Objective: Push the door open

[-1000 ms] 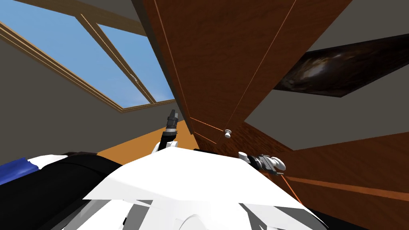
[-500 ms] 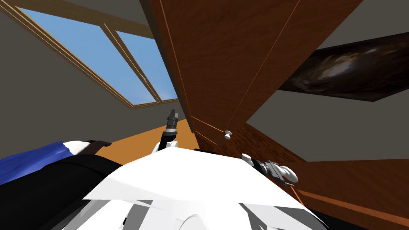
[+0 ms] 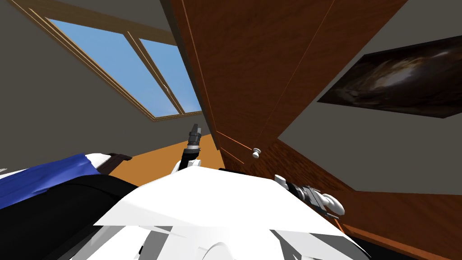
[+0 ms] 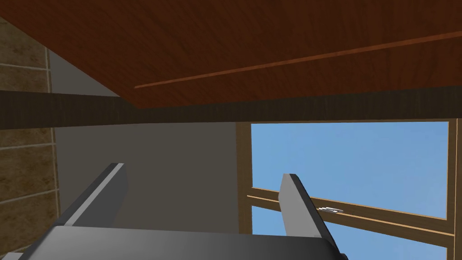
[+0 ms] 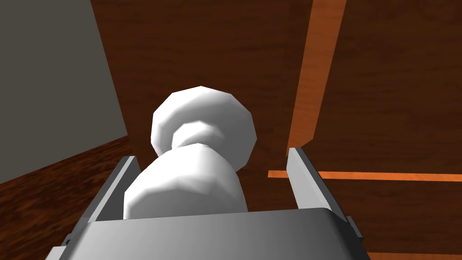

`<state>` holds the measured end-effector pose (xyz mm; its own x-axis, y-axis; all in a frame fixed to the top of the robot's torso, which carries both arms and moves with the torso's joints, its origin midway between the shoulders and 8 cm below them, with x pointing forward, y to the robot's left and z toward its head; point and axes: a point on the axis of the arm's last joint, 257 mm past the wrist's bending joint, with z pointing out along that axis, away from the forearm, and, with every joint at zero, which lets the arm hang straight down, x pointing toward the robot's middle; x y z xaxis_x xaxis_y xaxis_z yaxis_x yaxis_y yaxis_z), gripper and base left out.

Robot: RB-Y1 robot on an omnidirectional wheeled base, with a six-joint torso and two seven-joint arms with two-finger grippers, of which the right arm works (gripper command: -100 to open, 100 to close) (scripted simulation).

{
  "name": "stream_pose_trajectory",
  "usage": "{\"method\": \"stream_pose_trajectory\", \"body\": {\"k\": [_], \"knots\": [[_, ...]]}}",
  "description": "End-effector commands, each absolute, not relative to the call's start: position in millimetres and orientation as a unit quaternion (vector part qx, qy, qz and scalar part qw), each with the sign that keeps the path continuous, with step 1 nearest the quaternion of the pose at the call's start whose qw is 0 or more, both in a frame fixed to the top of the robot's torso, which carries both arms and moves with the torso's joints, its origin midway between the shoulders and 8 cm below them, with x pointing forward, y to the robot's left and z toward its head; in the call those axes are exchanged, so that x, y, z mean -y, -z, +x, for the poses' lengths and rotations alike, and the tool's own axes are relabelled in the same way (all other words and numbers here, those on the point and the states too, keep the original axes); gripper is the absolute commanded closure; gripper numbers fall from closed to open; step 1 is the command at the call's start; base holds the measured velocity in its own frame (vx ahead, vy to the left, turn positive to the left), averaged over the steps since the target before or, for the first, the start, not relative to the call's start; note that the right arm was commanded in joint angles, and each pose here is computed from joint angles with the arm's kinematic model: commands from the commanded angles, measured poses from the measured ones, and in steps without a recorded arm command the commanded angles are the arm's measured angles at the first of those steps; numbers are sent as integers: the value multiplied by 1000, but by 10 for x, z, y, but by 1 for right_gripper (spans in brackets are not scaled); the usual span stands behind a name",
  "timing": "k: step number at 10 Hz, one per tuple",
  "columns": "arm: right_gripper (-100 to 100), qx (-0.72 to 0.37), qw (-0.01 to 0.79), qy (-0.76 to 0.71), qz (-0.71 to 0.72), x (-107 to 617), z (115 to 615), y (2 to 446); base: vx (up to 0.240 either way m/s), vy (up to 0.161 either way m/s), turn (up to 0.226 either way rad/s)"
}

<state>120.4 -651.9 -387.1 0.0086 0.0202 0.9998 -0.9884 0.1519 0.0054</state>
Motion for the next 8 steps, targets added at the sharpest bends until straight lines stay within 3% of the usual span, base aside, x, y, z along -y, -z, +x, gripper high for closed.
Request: {"method": "stream_pose_trajectory", "body": {"k": [1, 5, 8], "knots": [[100, 540, 562, -445, 441, 6551, 907, 3877, -13, -48, 129], [100, 554, 575, -428, 423, 6570, 693, 3872, -4, -49, 91], [100, 574, 594, -401, 396, 6575, 386, 3869, -15, -90, 190]]}}
